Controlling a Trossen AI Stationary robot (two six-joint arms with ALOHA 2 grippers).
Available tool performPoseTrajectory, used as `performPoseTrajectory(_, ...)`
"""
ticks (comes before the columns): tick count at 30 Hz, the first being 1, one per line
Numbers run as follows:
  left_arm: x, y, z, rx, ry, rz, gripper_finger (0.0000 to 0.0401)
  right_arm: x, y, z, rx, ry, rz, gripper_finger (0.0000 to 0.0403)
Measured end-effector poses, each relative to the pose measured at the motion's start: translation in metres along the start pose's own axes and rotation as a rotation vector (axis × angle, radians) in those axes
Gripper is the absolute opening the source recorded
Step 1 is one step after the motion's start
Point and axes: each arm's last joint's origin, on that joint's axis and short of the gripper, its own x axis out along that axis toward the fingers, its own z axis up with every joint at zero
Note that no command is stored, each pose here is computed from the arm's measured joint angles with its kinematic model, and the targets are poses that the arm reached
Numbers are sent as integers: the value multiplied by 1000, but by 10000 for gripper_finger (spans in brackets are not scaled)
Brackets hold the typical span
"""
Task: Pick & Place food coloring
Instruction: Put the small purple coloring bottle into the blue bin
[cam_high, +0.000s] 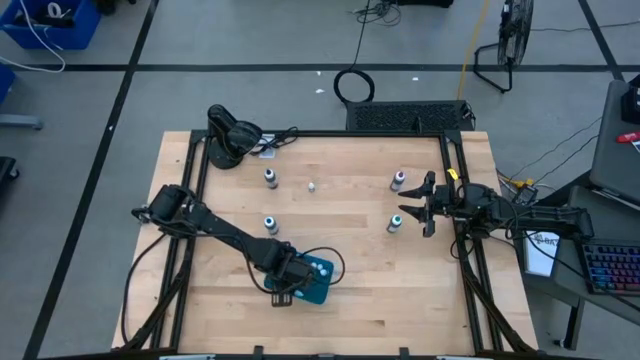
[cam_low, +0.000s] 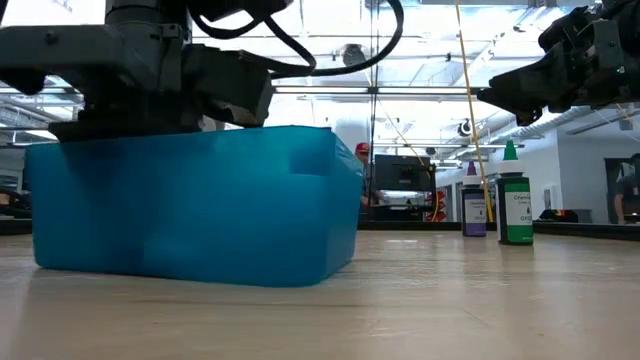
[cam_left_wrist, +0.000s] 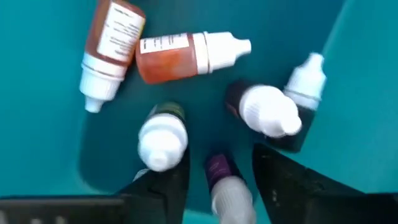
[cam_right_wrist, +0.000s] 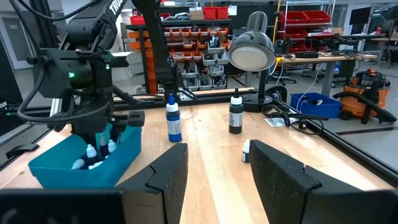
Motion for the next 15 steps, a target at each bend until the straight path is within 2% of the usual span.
performPoseTrajectory(6, -10, -3, 9, 3, -13, -53, 217, 0, 0, 0, 0, 0, 0, 160)
performPoseTrajectory(9, -20, -5, 15, -1, -22, -61, 223, 0, 0, 0, 0, 0, 0, 160)
performPoseTrajectory(15, -42, -8, 20, 28, 1, -9, 224, 0, 0, 0, 0, 0, 0, 160)
